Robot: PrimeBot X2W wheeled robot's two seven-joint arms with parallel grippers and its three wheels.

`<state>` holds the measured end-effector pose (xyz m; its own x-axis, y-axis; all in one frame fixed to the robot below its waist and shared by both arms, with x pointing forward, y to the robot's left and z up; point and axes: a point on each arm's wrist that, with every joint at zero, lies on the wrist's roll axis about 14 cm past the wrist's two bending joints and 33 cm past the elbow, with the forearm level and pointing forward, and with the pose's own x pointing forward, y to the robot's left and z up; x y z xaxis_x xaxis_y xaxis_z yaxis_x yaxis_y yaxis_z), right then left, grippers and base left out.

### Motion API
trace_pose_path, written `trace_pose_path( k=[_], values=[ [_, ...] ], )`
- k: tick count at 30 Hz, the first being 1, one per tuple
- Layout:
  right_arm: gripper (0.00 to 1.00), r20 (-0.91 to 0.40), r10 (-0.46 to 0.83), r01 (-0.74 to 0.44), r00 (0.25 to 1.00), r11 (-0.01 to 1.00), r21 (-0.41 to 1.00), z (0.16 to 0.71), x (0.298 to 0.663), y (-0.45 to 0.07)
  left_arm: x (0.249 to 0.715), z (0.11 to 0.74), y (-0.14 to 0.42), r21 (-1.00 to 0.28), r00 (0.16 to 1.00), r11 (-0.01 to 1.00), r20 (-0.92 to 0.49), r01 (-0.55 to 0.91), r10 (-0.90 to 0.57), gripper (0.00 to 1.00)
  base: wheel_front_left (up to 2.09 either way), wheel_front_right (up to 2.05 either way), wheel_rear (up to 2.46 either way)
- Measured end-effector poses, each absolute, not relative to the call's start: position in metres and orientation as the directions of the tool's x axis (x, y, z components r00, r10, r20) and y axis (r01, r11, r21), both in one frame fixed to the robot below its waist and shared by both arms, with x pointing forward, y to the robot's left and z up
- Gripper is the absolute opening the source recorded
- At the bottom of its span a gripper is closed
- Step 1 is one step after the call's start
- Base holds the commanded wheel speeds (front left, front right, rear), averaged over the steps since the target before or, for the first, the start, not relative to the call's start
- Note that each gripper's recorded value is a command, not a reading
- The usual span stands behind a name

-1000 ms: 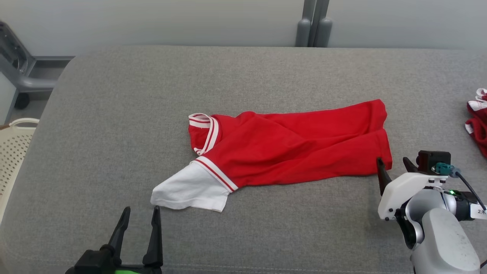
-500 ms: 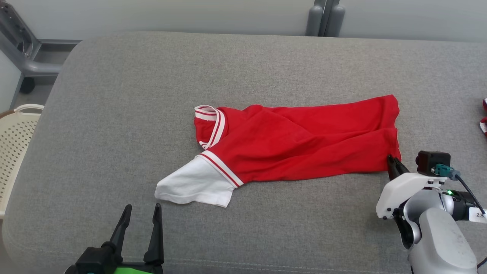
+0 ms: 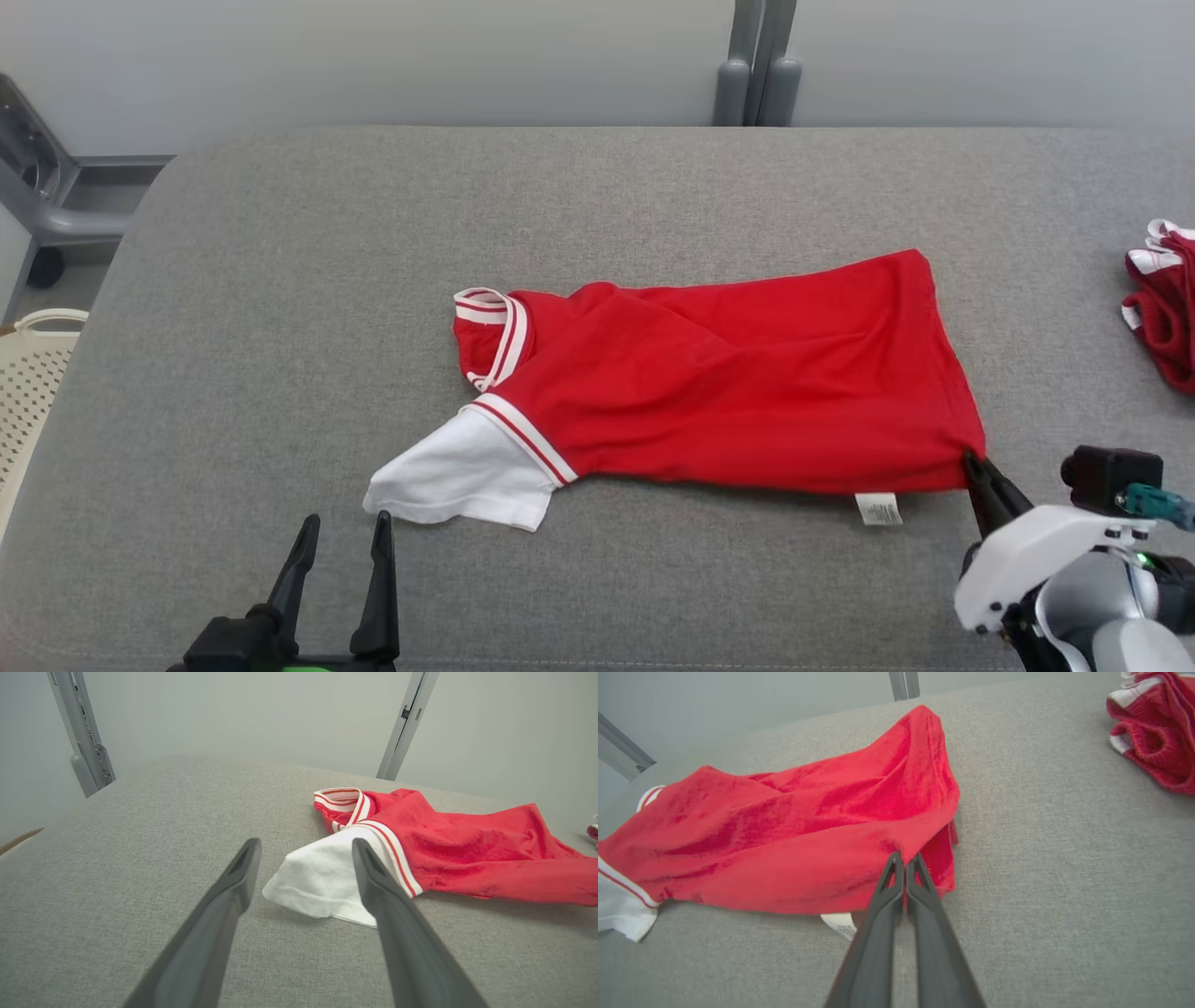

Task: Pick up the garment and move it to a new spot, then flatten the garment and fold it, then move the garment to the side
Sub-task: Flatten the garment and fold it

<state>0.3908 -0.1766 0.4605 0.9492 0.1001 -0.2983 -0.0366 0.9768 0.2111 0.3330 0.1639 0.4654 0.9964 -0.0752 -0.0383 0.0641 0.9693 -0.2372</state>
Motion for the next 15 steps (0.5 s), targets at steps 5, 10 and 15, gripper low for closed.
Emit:
trace_pose_path(
  k=[5, 10, 15],
  values=[
    [0.0, -0.38, 0.095, -0.005, 0.92, 0.972, 0.233, 0.46, 0.354, -0.189, 0.332, 0.467, 0.161, -0.238, 0.996, 0.968, -0.032, 0.075, -0.085, 1.0, 0.0, 0.0, 0.0],
    [0.0, -0.414, 0.103, -0.007, 0.904, 0.974, 0.228, 0.466, 0.339, -0.189, 0.333, 0.466, 0.154, -0.24, 0.994, 0.966, -0.034, 0.096, -0.107, 1.0, 0.0, 0.0, 0.0],
    [0.0, -0.442, 0.075, 0.01, 0.894, 0.983, 0.186, 0.458, 0.348, -0.196, 0.332, 0.464, 0.147, -0.246, 0.991, 0.963, -0.04, 0.113, -0.127, 1.0, 0.0, 0.0, 0.0]
  ],
)
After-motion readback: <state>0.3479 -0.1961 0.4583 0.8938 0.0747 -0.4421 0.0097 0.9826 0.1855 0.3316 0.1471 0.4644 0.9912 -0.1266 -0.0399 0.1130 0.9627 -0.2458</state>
